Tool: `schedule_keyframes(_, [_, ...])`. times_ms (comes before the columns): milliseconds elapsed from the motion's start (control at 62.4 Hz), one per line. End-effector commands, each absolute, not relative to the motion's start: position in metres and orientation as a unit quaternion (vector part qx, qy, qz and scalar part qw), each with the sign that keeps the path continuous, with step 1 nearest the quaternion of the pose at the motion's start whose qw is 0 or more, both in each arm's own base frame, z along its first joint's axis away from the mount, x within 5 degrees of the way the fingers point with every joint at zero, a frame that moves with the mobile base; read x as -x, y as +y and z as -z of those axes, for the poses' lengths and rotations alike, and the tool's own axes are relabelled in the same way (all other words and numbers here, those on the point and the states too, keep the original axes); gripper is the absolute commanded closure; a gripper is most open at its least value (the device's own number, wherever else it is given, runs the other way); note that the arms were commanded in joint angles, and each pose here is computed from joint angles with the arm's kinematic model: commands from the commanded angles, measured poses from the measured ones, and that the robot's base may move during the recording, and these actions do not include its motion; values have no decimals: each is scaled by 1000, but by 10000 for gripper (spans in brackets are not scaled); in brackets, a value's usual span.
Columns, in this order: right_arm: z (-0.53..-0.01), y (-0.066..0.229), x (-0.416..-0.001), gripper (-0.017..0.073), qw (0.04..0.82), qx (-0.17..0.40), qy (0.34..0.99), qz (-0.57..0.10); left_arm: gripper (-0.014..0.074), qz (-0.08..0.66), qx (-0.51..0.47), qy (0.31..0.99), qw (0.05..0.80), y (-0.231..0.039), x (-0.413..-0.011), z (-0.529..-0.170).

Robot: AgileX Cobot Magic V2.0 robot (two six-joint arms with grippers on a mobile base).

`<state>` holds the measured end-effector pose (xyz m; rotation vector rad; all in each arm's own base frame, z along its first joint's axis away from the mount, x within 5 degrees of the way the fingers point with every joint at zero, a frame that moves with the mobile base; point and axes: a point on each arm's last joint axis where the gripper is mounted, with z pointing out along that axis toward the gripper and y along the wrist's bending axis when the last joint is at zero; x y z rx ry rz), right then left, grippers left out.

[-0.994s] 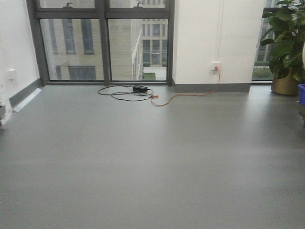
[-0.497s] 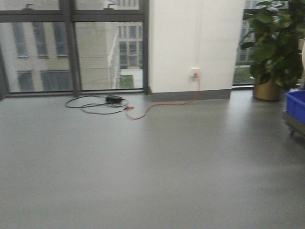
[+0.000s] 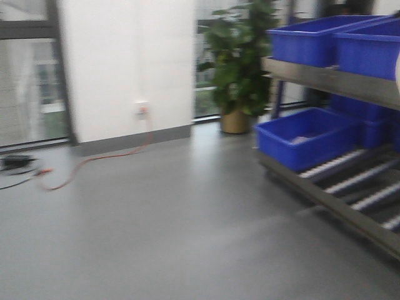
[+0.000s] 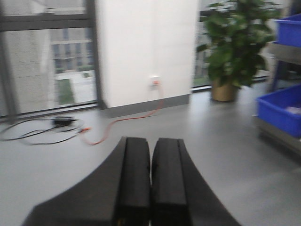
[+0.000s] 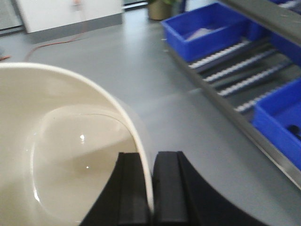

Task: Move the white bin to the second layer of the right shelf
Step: 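Turn the base toward the roller shelf with blue crates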

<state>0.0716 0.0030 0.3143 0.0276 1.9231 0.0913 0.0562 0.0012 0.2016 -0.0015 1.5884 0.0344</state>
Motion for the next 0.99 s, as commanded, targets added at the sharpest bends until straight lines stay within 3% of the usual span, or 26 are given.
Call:
schedule_keyframes(0, [-332, 3, -74, 504, 620, -9, 783, -43, 509, -12, 5, 687, 726, 1, -56, -200])
schedule_keyframes(978, [-332, 3, -74, 504, 620, -9, 783, -43, 509, -12, 5, 687, 726, 1, -56, -200])
